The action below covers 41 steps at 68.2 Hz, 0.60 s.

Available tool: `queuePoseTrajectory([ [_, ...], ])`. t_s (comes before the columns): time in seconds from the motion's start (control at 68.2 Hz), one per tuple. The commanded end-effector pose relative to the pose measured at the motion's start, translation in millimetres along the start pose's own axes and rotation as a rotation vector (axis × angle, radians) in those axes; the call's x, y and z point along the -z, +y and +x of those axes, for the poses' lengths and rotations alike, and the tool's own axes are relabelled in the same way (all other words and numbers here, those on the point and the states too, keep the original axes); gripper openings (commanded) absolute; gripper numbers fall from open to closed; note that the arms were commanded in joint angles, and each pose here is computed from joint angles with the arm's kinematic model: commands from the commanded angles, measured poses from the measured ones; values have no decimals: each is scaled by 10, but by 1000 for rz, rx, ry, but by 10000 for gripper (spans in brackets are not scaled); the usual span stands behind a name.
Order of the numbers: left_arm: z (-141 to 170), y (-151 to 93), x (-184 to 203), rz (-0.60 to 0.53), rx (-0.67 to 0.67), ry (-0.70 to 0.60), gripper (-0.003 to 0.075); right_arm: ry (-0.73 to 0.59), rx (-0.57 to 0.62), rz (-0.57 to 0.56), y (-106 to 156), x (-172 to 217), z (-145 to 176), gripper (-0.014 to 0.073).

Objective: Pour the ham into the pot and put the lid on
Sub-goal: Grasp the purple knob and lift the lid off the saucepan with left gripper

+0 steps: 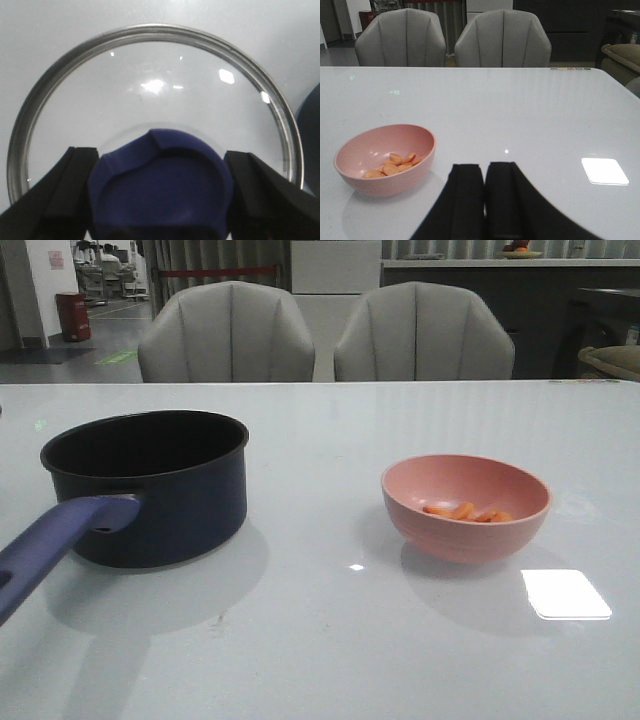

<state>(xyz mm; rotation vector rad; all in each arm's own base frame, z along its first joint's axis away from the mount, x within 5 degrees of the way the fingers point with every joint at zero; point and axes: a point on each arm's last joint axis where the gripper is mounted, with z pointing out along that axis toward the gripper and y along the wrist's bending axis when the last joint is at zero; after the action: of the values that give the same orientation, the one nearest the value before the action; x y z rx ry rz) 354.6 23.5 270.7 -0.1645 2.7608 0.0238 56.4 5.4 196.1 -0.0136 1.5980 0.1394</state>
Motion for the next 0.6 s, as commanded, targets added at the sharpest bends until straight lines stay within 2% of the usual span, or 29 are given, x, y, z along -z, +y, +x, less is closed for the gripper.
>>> queuePoseTrajectory([
  [0.0, 22, 58, 27, 33, 0, -110, 277, -98, 22, -4, 7, 21, -94, 162],
  [0.249, 251, 123, -494, 22, 21, -44, 277, -98, 22, -4, 7, 21, -94, 162],
  [0.454, 285, 124, -619, 21, 21, -11, 288, -98, 22, -4, 7, 21, -94, 162],
  [0.513, 287, 125, -624, 19, 19, -8, 312, -98, 22, -4, 7, 21, -94, 162],
  [0.572, 293, 125, -624, 19, 19, -2, 370, -98, 22, -4, 7, 21, -94, 162],
  [0.586, 294, 125, -624, 19, 19, -1, 410, -98, 22, -4, 7, 21, -94, 162],
])
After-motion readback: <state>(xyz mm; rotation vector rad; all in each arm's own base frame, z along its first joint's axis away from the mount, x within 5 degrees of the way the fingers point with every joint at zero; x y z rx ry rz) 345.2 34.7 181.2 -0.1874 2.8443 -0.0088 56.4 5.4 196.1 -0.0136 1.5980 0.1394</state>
